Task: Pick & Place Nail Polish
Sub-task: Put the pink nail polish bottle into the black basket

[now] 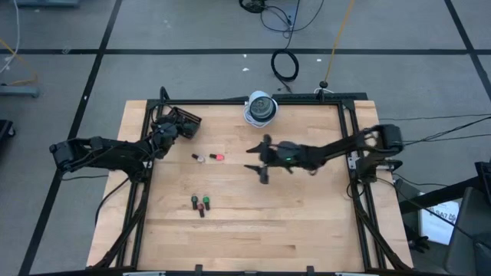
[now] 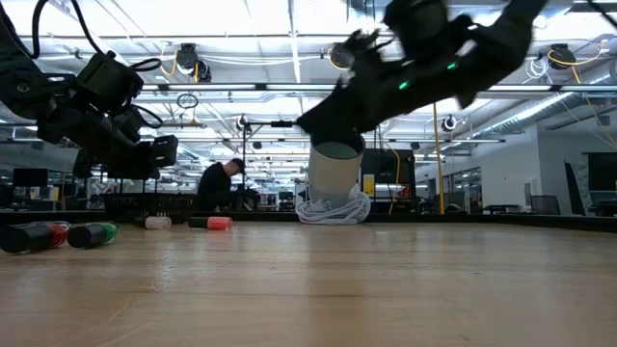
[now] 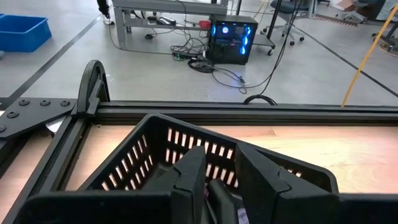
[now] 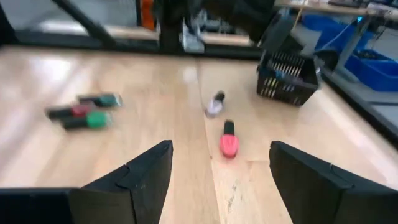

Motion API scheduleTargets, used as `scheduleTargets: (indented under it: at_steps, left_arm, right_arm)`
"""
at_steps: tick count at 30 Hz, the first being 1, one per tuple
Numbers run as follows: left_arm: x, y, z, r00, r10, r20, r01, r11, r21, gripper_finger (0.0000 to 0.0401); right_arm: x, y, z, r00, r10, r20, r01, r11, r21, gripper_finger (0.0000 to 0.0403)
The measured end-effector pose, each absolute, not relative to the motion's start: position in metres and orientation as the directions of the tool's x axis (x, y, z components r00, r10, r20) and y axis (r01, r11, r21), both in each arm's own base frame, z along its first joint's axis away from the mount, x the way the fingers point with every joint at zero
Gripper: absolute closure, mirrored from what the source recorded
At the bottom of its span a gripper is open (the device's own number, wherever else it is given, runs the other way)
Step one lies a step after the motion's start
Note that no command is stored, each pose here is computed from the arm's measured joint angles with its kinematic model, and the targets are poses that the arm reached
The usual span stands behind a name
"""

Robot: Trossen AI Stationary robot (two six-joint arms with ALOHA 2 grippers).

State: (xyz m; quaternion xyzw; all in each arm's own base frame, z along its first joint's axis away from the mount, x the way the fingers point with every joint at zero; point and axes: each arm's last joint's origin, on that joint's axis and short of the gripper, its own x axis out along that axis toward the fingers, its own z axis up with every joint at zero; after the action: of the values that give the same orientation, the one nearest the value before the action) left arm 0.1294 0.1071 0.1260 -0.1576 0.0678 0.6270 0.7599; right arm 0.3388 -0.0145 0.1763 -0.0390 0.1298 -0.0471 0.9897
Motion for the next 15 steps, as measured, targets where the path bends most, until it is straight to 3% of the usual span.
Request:
scheduleTargets:
  at_steps: [9, 15]
  left_arm:
    - [0.130, 0.107, 0.126, 0.211, 0.929, -0.303, -0.972, 0.168, -0.162, 0.0313]
    - [0.130, 0.107, 0.126, 0.213, 0.929, -0.304, -0.972, 0.169, -0.164, 0.0313]
  right_arm:
    - [0.424, -0.047, 0.134, 0.895, -0.096, -0.437, 0.049, 0.992, -0.116, 0.0149]
    - [0.461, -0.070, 0.116, 0.883, -0.078, -0.463, 0.037, 0.995, -0.098, 0.0149]
